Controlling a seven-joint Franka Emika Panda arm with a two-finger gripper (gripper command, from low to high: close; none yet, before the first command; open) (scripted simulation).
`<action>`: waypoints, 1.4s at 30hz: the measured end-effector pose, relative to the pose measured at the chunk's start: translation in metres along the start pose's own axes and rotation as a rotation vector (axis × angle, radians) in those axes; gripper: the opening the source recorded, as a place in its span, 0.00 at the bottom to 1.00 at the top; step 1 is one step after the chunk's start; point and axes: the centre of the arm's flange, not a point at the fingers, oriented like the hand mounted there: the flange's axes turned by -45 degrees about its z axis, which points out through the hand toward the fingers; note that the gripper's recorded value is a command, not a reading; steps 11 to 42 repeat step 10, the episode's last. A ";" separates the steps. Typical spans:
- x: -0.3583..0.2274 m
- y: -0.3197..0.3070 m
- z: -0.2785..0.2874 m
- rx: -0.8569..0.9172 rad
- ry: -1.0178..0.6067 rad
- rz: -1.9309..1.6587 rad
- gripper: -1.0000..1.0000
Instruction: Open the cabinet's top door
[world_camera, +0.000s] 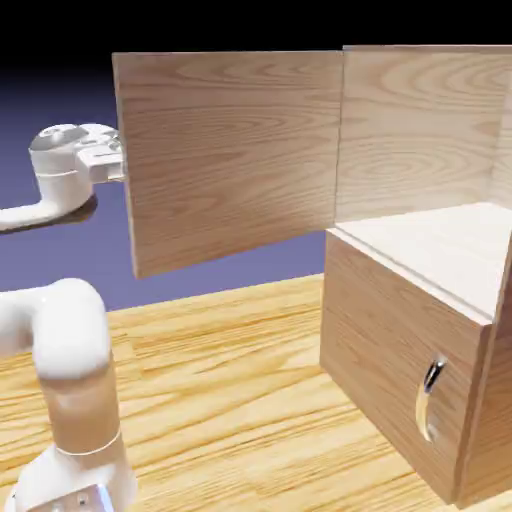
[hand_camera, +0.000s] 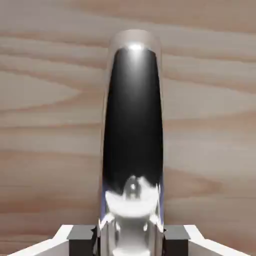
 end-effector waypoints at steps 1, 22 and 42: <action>0.001 -0.002 -0.005 -0.013 0.010 0.003 0.00; 0.001 -0.041 -0.082 -0.219 0.016 0.005 0.00; 0.001 -0.041 -0.082 -0.219 0.016 0.005 0.00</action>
